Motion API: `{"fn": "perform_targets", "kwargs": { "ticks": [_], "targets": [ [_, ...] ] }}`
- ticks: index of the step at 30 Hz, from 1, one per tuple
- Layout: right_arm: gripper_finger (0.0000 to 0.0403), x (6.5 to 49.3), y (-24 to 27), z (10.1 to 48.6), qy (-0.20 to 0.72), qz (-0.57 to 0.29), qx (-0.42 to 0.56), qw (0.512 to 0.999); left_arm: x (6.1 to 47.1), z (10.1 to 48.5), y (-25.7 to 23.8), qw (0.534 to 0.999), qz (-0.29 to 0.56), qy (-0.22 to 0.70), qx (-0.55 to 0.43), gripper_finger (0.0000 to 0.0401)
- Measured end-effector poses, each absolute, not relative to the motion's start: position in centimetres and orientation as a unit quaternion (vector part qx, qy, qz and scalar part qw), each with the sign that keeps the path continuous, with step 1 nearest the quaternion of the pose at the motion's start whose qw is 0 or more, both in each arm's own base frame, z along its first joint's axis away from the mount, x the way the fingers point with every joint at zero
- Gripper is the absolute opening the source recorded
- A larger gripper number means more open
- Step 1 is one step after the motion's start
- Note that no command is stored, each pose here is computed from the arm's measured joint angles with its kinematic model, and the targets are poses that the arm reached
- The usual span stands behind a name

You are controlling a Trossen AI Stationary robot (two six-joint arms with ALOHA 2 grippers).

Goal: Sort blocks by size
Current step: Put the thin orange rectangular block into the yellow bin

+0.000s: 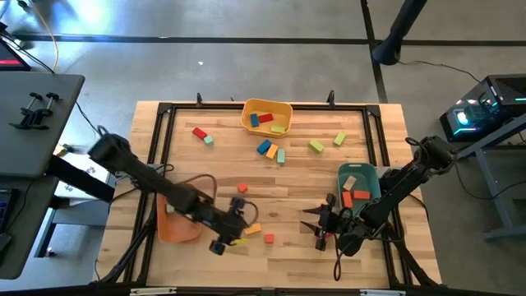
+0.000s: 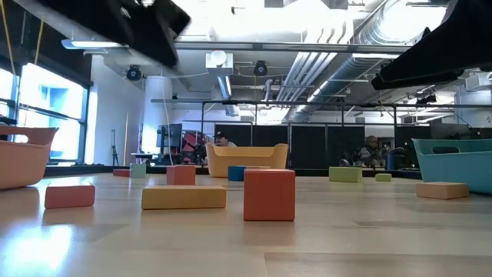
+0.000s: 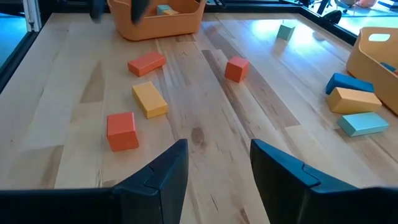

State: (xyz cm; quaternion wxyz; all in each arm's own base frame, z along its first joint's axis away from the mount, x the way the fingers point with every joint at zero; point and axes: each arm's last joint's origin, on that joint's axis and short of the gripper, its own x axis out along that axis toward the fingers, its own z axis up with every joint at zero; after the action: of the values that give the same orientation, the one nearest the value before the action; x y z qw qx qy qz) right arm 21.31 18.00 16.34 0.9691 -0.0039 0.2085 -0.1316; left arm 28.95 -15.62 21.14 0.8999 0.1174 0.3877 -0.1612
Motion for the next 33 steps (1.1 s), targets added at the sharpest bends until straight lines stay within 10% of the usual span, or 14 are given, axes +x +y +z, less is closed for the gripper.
{"fn": "perform_targets", "kwargs": {
  "ticks": [24, 33],
  "targets": [
    [0.0169, 21.4, 18.1, 16.4, 0.205, -0.129, 0.009, 0.97, 30.8, 13.8, -15.7, 0.694, -0.22, 0.643, 0.237, 0.0227],
    [0.0169, 21.4, 18.0, 16.4, 0.206, -0.13, 0.007, 0.97, 31.9, 13.8, -14.2, 0.704, -0.19, 0.658, 0.188, 0.0095]
  ]
}}
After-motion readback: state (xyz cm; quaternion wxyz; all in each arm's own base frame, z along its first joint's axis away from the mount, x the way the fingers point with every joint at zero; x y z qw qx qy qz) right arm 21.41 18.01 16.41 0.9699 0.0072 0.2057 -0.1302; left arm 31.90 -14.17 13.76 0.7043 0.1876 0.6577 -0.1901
